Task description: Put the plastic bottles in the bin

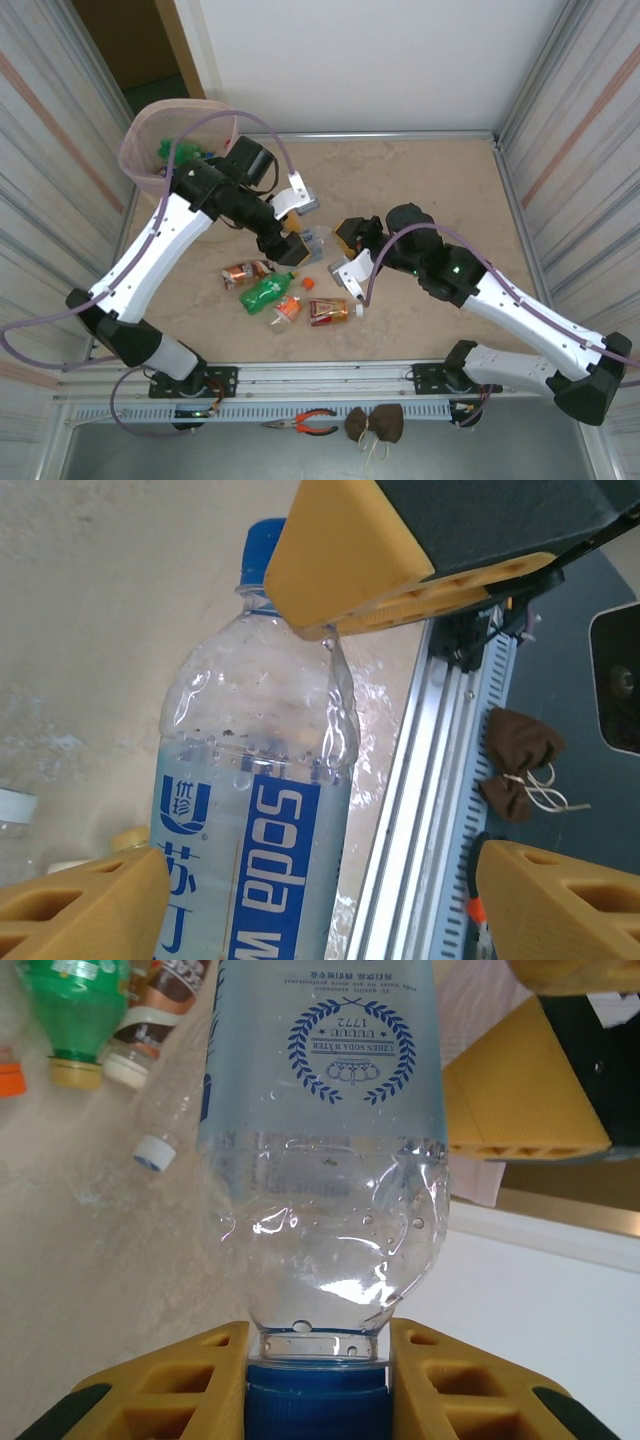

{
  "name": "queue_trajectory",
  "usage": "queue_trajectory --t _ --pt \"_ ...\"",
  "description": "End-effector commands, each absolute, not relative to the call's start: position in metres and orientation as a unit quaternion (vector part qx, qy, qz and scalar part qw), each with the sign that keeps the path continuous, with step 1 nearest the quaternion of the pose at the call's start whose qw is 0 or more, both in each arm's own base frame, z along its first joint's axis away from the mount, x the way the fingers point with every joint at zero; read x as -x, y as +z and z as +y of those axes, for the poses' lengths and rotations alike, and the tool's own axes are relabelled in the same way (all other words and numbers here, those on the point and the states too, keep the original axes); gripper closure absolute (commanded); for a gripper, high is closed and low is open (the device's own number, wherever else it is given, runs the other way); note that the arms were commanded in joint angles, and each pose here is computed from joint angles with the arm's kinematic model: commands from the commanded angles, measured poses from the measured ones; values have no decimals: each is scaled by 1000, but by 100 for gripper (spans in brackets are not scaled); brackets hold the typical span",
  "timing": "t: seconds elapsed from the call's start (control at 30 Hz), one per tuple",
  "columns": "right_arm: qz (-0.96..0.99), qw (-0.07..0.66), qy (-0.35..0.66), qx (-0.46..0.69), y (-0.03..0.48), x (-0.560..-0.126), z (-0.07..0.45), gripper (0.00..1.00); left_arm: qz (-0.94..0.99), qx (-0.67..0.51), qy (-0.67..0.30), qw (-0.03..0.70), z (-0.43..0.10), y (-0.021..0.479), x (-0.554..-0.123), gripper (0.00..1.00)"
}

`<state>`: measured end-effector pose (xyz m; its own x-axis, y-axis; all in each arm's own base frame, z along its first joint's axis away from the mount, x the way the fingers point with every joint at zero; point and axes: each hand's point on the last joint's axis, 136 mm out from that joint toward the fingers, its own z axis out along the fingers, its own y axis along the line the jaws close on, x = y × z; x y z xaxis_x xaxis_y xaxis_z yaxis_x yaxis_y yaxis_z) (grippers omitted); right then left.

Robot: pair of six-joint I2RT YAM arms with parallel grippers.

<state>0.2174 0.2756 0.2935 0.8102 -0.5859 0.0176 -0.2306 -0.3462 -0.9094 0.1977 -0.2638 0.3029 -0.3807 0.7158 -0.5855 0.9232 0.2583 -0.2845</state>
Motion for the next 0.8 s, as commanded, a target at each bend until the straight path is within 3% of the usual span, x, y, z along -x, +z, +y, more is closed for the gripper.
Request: queue_trajectory --t 0.0,0.2,0.4,0.77 --pt "229 515 -190 804 303 -211 273 100 765 -552 -306 128 -259 300 -178 20" --pt "217 527 -189 800 316 -199 270 100 775 -554 -280 119 -257 290 -185 19" --pt "217 530 -175 801 318 -192 270 100 775 -555 -259 155 -257 297 -197 17" --pt "211 560 -161 785 337 -183 270 100 714 -616 -312 117 -276 297 -159 21"
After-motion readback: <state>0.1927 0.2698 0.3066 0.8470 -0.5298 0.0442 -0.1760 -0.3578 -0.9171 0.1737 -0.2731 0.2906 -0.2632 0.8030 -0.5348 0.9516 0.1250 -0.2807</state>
